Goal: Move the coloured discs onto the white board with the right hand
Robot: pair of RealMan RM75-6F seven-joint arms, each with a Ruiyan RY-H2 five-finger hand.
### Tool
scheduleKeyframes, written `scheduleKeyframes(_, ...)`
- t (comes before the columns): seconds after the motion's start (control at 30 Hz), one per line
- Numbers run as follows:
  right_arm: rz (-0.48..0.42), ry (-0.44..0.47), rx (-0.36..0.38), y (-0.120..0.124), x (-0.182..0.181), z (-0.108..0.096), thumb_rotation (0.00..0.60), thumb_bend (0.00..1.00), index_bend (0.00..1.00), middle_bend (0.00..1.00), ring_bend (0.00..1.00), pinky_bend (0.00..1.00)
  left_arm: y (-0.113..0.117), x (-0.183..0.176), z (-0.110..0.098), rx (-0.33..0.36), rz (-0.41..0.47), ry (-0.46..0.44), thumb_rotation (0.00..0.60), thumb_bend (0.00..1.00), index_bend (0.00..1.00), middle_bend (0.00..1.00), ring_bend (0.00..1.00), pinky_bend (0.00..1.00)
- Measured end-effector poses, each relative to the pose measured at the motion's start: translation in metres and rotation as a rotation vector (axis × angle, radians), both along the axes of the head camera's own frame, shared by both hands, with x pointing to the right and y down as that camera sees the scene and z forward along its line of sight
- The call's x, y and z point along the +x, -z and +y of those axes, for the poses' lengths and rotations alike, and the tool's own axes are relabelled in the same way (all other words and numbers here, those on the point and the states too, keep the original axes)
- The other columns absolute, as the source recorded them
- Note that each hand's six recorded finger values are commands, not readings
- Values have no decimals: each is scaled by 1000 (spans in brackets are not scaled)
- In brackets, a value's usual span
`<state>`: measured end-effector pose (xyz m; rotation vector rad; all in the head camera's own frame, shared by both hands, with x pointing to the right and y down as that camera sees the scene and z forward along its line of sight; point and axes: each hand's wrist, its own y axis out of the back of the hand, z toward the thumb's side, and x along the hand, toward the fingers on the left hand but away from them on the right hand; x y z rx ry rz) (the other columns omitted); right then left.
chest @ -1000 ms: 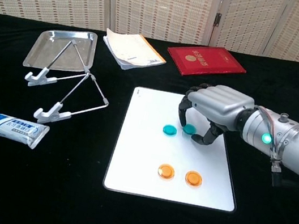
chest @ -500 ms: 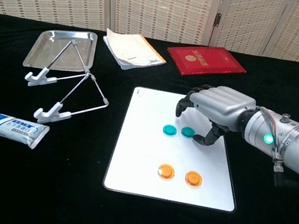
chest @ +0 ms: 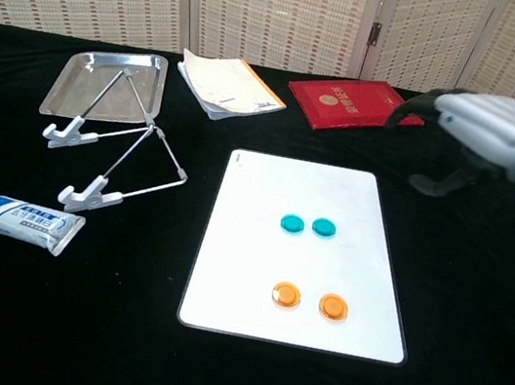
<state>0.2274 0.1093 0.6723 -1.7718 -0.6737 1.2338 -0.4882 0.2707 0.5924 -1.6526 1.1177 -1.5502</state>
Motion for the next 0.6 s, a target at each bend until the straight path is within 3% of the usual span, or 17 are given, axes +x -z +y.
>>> scheduleKeyframes(0.23, 18, -128, 78, 51, 89, 19, 600, 426, 35, 40, 0, 0, -1, 6, -4, 7, 5, -10, 600, 205, 24, 16, 67, 0)
scheduleKeyframes(0.6, -6, -261, 127, 108, 159, 90, 600, 426, 3, 18, 0, 0, 5, 16, -6, 31, 11, -24, 600, 204, 23, 16, 66, 0)
